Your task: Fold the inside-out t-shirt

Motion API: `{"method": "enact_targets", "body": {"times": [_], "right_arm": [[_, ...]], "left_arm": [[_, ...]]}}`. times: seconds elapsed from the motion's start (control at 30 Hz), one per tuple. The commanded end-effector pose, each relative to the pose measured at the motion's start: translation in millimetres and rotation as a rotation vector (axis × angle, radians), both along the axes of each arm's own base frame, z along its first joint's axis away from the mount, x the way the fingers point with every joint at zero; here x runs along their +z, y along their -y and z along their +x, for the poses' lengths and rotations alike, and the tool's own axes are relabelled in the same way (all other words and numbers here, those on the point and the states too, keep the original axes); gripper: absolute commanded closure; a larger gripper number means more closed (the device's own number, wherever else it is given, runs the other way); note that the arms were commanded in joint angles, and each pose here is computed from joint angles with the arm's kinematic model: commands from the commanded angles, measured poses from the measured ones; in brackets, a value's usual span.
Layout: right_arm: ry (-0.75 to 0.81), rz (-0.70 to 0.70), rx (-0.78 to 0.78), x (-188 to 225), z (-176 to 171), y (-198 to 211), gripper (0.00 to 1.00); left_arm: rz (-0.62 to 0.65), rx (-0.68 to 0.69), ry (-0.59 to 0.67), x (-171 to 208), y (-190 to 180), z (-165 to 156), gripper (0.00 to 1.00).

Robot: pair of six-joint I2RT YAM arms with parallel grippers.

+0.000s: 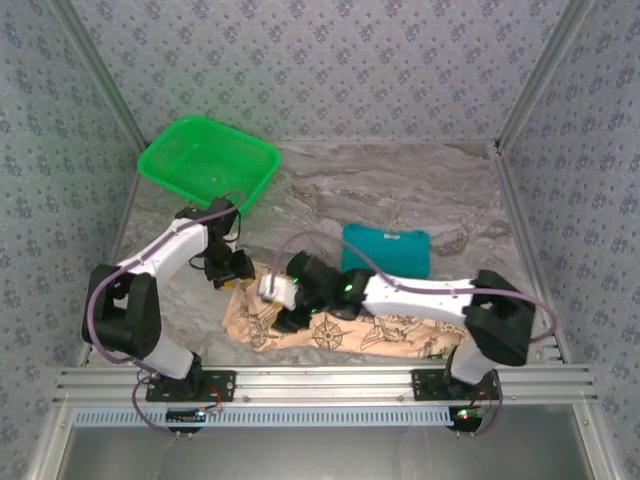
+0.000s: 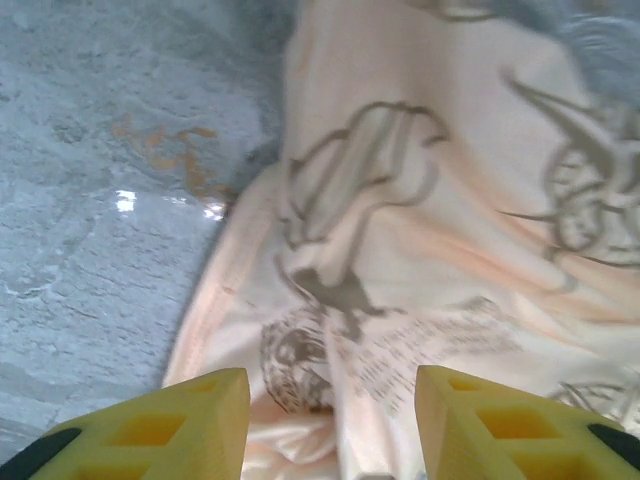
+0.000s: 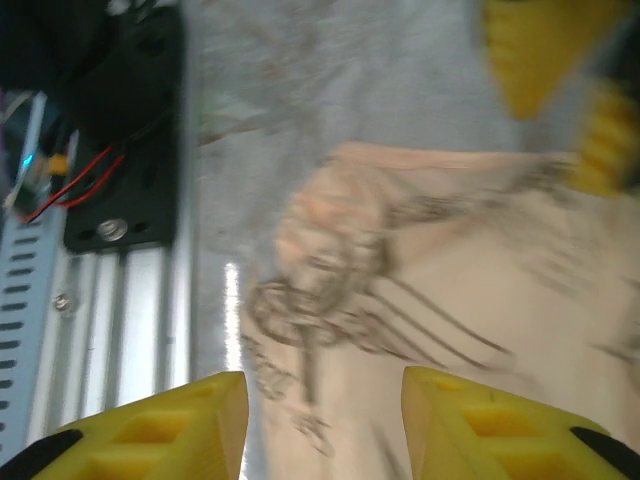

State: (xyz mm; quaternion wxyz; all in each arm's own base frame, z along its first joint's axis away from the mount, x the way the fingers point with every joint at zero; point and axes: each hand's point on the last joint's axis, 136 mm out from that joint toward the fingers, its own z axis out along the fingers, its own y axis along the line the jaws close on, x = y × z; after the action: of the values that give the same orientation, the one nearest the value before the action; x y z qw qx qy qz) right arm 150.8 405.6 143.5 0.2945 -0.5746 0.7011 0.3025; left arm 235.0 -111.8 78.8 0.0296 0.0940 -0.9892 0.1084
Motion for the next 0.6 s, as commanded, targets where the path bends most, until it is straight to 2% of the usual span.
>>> {"method": "enact_targets", "body": {"times": [0.0, 0.13, 0.3, 0.43, 0.53, 0.57], "right_arm": [[-0.068, 0.024, -0.32, 15, 52, 43, 0.52], [-0.214, 0.011, -0.697, -11, 90, 107, 0.54], [-0.422, 0.0, -1.156, -65, 86, 191, 0.56], [-0.541, -0.06, -1.371, -101, 68, 245, 0.58], [-0.579, -0.136, -1.524, -117, 60, 284, 0.59], [-0.598, -0.159, -1.534, -122, 59, 291, 0.59]], "left_arm": [[-0.066, -0.035, 0.007, 26, 21, -9, 0.55], [-0.046, -0.089, 0.03, 17, 46, -10, 0.6], [0.014, -0.045, 0.026, -23, 39, 2, 0.58], [0.052, -0.035, 0.024, -49, 31, 23, 0.57], [0.098, -0.015, -0.02, -68, 17, 24, 0.56], [0.099, -0.005, -0.023, -73, 13, 24, 0.56]]}}
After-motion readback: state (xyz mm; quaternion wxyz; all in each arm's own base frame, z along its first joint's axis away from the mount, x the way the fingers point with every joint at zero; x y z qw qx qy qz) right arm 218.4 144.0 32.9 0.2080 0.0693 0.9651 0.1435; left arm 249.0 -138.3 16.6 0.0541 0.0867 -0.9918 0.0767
